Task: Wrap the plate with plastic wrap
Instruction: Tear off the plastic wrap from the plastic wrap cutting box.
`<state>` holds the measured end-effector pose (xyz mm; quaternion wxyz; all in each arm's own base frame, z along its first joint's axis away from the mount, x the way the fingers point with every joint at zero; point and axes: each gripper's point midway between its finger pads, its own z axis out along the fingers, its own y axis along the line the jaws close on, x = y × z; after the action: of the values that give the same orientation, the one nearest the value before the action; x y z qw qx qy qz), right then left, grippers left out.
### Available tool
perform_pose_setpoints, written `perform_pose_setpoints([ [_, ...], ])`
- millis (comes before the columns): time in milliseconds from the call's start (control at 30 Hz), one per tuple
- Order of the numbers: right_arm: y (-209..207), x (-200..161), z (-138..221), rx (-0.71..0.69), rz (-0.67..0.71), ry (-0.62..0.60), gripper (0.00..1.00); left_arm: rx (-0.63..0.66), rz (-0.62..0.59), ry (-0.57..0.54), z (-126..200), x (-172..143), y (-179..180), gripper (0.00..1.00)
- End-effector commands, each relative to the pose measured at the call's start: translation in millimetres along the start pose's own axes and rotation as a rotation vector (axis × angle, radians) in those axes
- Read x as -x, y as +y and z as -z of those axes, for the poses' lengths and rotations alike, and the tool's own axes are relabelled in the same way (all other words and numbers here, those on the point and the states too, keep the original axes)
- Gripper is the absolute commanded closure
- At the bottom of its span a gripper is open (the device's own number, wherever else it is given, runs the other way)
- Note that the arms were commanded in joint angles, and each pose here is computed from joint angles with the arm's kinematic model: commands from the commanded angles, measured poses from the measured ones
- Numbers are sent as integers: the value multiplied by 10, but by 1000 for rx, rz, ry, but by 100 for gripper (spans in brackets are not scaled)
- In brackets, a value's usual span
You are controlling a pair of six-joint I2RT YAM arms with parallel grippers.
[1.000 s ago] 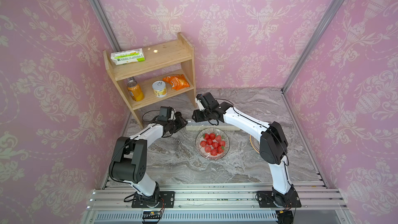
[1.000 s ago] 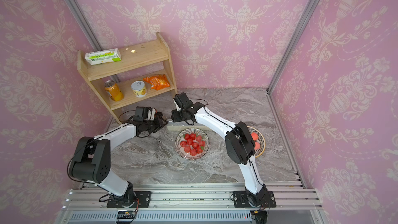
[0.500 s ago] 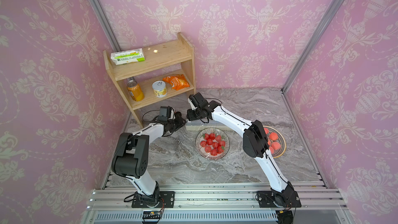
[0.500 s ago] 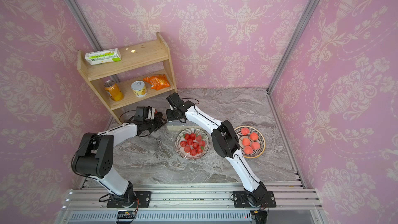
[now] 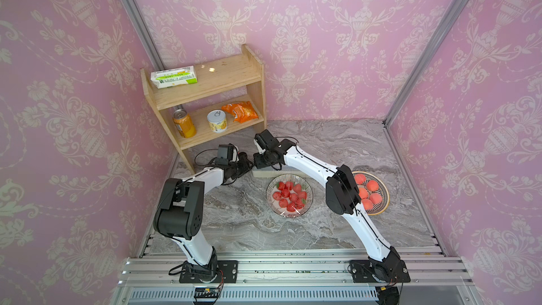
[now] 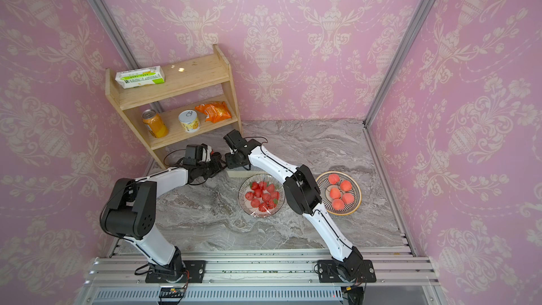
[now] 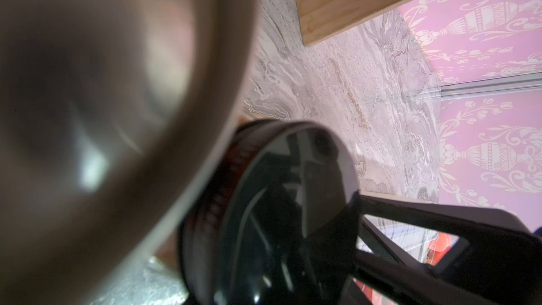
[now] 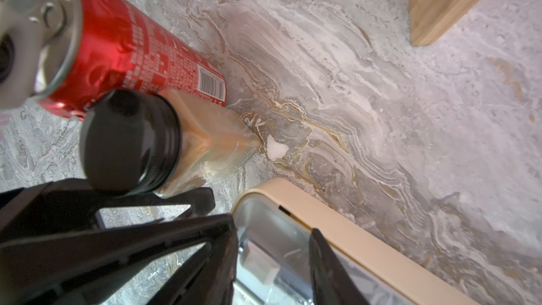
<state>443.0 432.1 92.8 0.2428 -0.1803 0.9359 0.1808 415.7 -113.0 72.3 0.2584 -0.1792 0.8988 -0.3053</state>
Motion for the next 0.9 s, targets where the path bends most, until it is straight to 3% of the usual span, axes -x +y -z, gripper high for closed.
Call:
perform_pose_setpoints([
  [0, -54, -71, 14, -54, 40, 22, 59, 102, 45, 67, -70, -211, 327, 62],
  [500, -182, -82, 129, -125, 80, 16, 57, 188, 23, 117, -92, -414, 582, 60],
  [767, -206, -78, 185, -136, 84, 6, 56, 186, -1, 145, -106, -479, 578, 50],
  [867, -207, -71, 199, -140, 86, 3, 57, 198, -8, 148, -92, -489, 593, 51],
])
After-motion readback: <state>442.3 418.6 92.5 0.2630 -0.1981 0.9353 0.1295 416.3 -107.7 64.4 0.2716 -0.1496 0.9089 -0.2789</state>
